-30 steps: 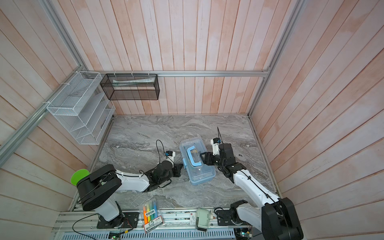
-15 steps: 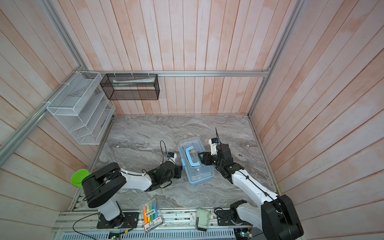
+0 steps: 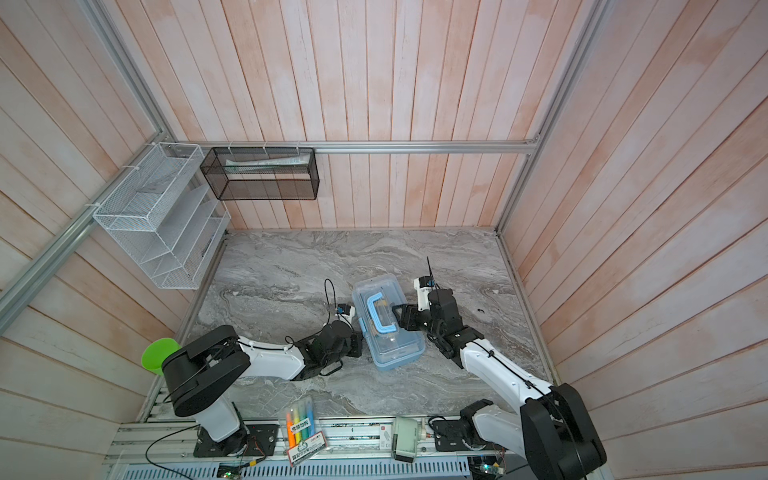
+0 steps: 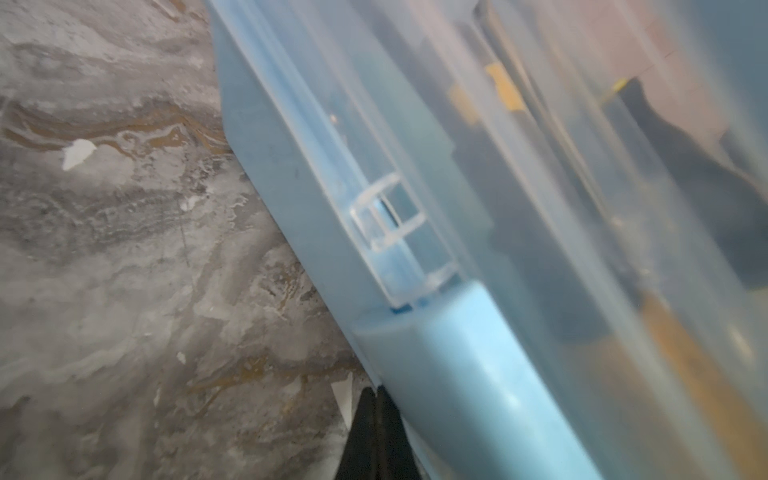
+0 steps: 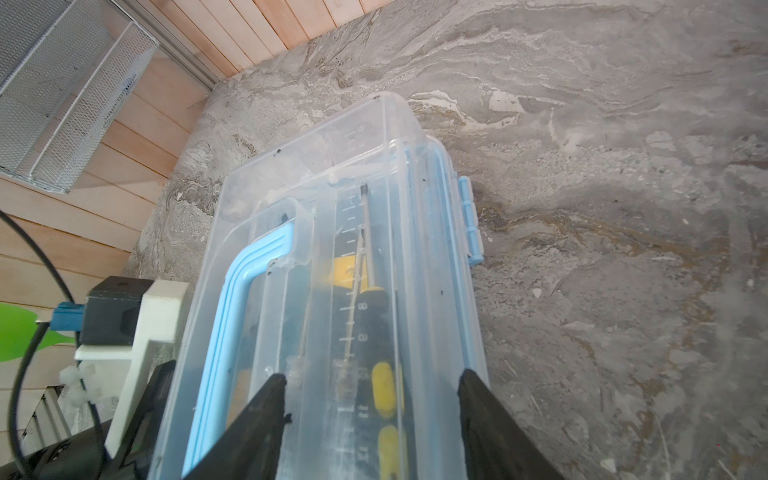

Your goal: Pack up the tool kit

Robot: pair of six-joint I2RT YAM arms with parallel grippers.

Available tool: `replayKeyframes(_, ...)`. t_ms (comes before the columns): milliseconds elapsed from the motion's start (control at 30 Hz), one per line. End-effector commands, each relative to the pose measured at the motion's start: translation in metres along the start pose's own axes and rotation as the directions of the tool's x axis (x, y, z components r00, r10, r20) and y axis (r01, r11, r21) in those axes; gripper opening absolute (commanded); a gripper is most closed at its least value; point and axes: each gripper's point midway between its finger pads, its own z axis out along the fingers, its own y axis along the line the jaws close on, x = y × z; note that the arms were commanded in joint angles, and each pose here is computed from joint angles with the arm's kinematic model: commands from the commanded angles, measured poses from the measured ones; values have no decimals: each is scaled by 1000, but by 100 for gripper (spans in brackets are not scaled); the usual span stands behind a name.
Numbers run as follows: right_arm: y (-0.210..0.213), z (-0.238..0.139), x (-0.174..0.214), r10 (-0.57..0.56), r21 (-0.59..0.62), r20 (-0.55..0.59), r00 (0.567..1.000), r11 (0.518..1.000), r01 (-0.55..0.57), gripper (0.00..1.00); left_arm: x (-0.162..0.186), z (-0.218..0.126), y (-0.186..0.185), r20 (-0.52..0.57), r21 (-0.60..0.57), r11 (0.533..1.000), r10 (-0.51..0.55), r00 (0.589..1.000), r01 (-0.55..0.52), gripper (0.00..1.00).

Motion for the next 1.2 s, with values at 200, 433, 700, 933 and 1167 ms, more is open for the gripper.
replayKeyframes(200,-31,-33,-4,-23,198,-2,1000,980,22,63,-57,-63,29,199,-195,980,75,977,-35,3)
replayKeyframes(433,-86,-88,-65,-79,433,255,964,900,-41,64,-132,-150,115,360,-502,865,221,906,-12,72)
replayKeyframes(700,-157,-123,-82,-213,678,439,873,716,-166,67,-161,-236,207,594,-647,746,362,718,159,93)
replayKeyframes(933,-189,-126,-76,-325,755,471,820,629,-185,69,-146,-232,251,549,-701,705,434,714,110,95)
replayKeyframes(1167,-195,-112,-85,-449,731,498,742,678,-81,70,-166,-206,248,557,-656,755,468,687,17,95)
